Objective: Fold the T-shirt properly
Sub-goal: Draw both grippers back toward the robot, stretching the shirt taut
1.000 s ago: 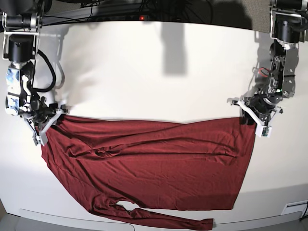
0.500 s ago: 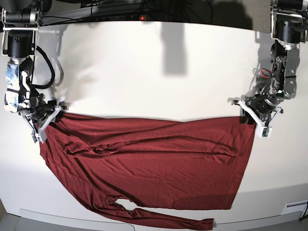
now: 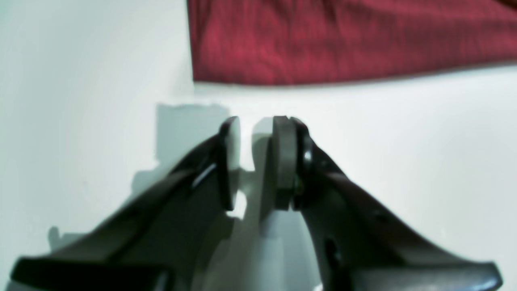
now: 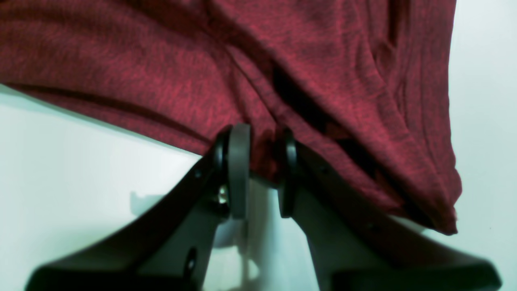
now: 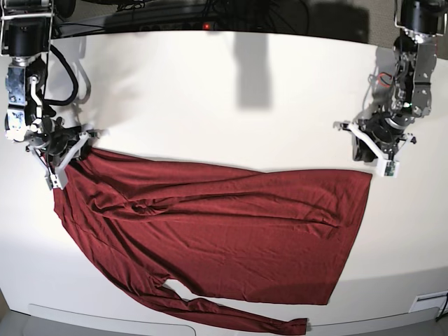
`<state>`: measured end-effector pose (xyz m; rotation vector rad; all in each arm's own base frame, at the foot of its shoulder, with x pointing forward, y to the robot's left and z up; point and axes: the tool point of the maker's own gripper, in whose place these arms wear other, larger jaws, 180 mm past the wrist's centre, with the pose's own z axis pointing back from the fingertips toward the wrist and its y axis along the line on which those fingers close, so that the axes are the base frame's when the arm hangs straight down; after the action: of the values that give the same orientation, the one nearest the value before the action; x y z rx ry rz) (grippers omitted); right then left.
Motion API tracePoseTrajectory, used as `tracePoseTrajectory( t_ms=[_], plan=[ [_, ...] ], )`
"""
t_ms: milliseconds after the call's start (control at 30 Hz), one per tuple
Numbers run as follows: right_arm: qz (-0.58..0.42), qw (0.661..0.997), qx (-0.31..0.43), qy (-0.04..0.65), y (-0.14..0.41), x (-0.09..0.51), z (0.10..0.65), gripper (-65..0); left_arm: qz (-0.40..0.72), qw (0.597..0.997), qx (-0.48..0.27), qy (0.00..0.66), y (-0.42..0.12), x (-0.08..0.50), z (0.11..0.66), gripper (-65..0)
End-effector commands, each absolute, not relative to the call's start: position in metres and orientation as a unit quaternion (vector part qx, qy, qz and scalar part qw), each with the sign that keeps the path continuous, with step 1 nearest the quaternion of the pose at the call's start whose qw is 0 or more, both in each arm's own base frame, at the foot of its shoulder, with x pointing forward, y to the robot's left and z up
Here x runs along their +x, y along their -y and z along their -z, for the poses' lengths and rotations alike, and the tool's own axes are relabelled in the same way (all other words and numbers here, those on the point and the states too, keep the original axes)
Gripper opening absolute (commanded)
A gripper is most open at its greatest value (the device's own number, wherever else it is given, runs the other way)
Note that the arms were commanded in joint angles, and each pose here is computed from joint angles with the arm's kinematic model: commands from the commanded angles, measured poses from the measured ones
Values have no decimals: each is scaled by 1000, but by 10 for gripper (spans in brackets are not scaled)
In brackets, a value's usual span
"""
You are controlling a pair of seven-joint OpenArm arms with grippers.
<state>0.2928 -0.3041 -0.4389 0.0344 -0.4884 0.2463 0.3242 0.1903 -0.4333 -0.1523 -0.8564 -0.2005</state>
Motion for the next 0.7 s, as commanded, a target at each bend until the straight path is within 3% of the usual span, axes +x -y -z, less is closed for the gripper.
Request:
tracePoseTrajectory(
  t_ms=[0,133,367,667],
  plan=[
    [-120,967,1,223,315,288,438,-529,100,884,-72,451,-190,343,408,-510],
    [-110,966,22,234,308,292,435,-529,97,859,-59,500,-191,382,366,-510],
    [-107,965,29,236,304,292,436,-529,95,844,-70,522,-172,427,325,-510],
    [-105,965,38,238,297,294,438,-529,79,884,-66,455,-144,417,407,-510]
  ],
)
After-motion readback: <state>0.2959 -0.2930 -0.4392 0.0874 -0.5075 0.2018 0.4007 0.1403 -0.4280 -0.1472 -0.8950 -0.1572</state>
